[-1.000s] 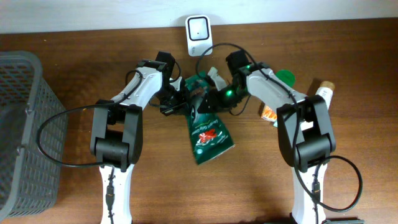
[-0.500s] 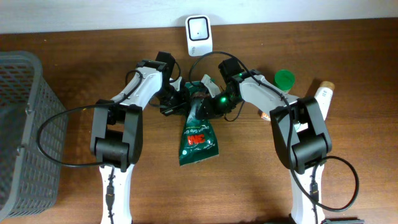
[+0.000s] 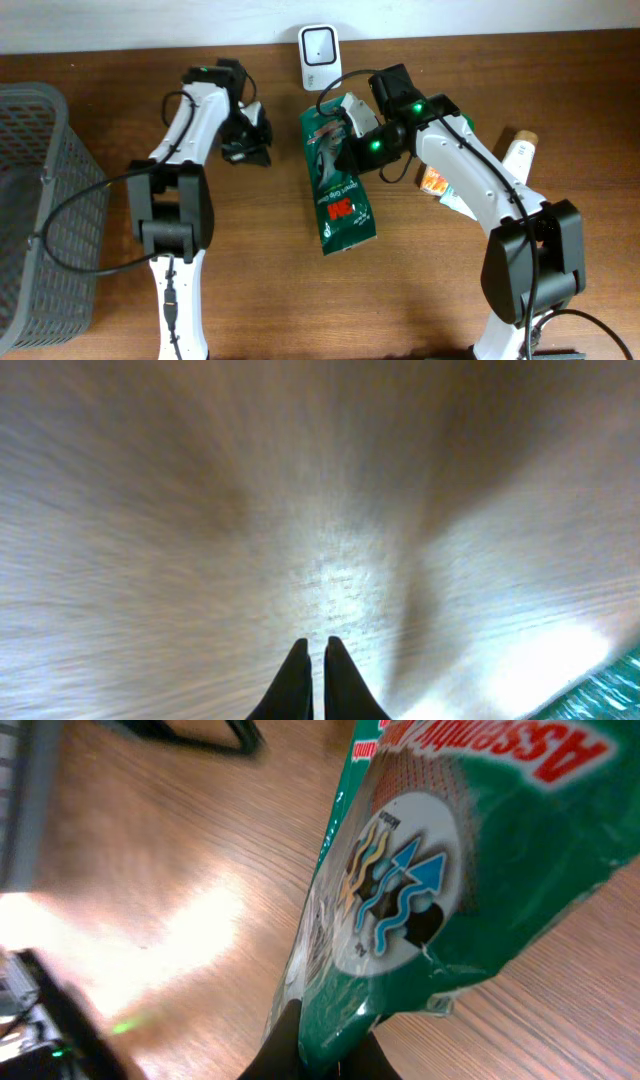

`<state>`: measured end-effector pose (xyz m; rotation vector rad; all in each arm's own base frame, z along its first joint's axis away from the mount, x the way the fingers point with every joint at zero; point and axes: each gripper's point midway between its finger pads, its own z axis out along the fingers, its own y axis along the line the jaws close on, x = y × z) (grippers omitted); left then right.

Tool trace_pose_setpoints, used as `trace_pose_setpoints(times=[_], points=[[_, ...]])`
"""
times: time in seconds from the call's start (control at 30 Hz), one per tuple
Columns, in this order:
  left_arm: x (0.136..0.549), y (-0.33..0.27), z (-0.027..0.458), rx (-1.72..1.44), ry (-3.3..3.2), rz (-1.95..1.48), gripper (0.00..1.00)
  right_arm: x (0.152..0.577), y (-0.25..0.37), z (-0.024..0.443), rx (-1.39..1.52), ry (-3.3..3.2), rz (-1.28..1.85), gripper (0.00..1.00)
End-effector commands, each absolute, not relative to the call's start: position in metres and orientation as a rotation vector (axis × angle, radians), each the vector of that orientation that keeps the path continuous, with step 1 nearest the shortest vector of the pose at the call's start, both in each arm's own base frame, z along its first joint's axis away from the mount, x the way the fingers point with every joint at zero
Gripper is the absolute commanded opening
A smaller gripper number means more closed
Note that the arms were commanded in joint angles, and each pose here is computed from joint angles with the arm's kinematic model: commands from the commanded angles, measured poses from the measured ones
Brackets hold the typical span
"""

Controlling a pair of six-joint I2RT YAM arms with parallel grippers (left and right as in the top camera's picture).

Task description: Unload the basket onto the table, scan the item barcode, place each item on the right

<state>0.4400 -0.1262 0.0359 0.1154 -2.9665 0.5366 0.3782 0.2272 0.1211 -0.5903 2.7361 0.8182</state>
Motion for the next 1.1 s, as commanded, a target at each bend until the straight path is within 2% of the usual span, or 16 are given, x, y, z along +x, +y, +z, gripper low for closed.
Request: trace_pose_setpoints(times=[0.0, 0.13, 0.27, 0.37, 0.47, 0.6, 0.73, 0.77, 0.87, 0.9, 1.07], points=[[0.462, -0.114, 0.096, 0.039, -3.141, 0.567, 0.1, 0.38, 0.216, 0.107, -0.6, 2.79, 0.566, 0.04], [0.467, -0.09, 0.13, 0.081, -3.244, 0.517, 0.27, 0.39, 0.188, 0.111, -0.552, 2.797, 0.064, 0.04], [0.47, -0.072, 0.136, 0.137, -3.264, 0.497, 0.36, 0.399, 0.172, 0.139, -0.552, 2.644, -0.422, 0.04], [0.471, -0.064, 0.136, 0.165, -3.265, 0.495, 0.43, 0.399, 0.176, 0.153, -0.593, 2.507, -0.661, 0.04], [0.471, -0.058, 0.136, 0.183, -3.267, 0.493, 0.49, 0.392, 0.197, 0.135, -0.685, 2.488, -0.721, 0.04], [0.471, -0.058, 0.136, 0.184, -3.267, 0.494, 0.5, 0.397, 0.203, 0.099, -0.711, 2.471, -0.843, 0.04], [0.472, -0.058, 0.136, 0.184, -3.27, 0.494, 0.54, 0.385, 0.238, 0.068, -0.801, 2.507, -0.73, 0.05], [0.472, -0.058, 0.136, 0.184, -3.27, 0.494, 0.54, 0.38, 0.246, 0.063, -0.824, 2.523, -0.684, 0.12], [0.472, -0.058, 0.136, 0.184, -3.271, 0.494, 0.56, 0.355, 0.285, 0.049, -0.936, 2.588, -0.458, 0.58], [0.472, -0.057, 0.136, 0.184, -3.272, 0.489, 0.57, 0.35, 0.291, 0.047, -0.952, 2.599, -0.418, 0.61], [0.472, -0.055, 0.135, 0.187, -3.276, 0.465, 0.63, 0.352, 0.301, 0.063, -0.912, 2.661, -0.191, 0.61]])
